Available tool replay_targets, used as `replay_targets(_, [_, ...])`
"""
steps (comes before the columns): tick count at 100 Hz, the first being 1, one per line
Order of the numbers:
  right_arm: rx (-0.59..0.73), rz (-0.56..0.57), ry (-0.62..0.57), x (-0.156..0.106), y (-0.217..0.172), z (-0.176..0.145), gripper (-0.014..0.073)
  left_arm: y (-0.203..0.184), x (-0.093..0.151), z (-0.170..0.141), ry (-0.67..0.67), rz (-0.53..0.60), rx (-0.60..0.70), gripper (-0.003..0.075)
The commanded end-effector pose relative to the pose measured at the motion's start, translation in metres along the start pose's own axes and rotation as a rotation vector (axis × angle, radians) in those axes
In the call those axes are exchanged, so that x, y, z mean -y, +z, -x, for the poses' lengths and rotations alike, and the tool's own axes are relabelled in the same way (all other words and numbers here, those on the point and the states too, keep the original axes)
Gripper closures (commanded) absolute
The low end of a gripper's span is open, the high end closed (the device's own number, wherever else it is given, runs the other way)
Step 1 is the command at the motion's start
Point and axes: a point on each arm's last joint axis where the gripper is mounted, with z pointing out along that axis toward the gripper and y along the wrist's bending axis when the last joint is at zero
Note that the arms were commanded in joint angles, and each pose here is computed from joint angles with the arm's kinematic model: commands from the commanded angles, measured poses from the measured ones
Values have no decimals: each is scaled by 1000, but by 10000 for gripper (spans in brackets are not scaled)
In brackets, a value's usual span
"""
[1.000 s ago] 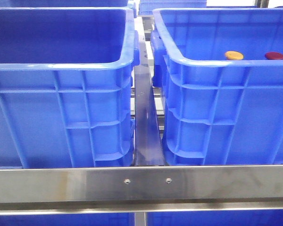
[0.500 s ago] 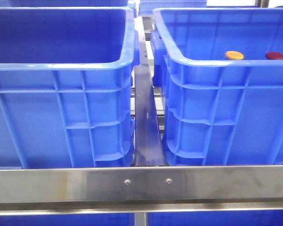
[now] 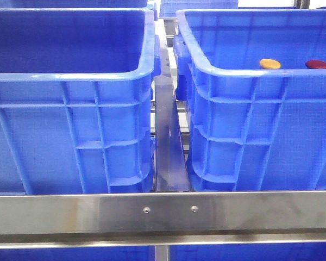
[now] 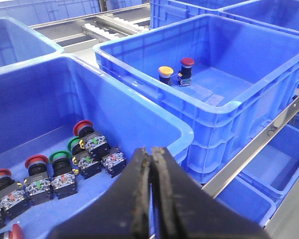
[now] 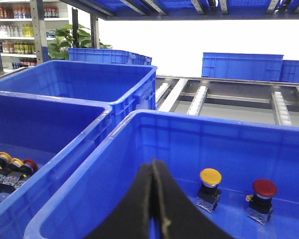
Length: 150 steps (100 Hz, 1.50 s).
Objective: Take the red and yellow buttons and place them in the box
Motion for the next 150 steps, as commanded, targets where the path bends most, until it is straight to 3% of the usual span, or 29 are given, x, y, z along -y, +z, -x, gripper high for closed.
replay_targets(1, [41, 8, 24, -1, 0, 10, 656, -1, -3, 10, -30, 25, 60, 740])
replay_targets(35, [41, 8, 24, -1, 0, 10, 656, 4, -1, -13, -42, 20, 0, 740])
replay_targets(56, [41, 8, 24, -1, 0, 10, 656, 1, -5, -42, 136, 100, -128, 740])
replay_targets(73, [41, 8, 24, -1, 0, 10, 656, -9, -7, -59, 161, 222, -135, 740])
replay_targets(83, [41, 8, 24, -1, 0, 10, 656, -17, -14, -71, 313, 351, -209, 740])
replay_targets(90, [41, 8, 24, -1, 0, 10, 656, -21, -15, -77, 349, 407, -267, 740])
replay_targets(100, [41, 8, 24, -1, 0, 10, 656, -25, -12, -85, 316, 436, -310, 740])
replay_targets(111, [41, 8, 24, -1, 0, 10, 656, -27, -9, -89, 271, 486, -264, 740])
replay_targets(121, [41, 8, 24, -1, 0, 10, 656, -30, -10, -91, 89, 564, -184, 740])
replay_targets(133, [41, 8, 24, -1, 0, 10, 656, -32, -14, -90, -25, 650, -132, 740])
replay_targets(150, [41, 8, 24, -1, 0, 10, 656, -34, -23, -86, 9, 758, -3, 740])
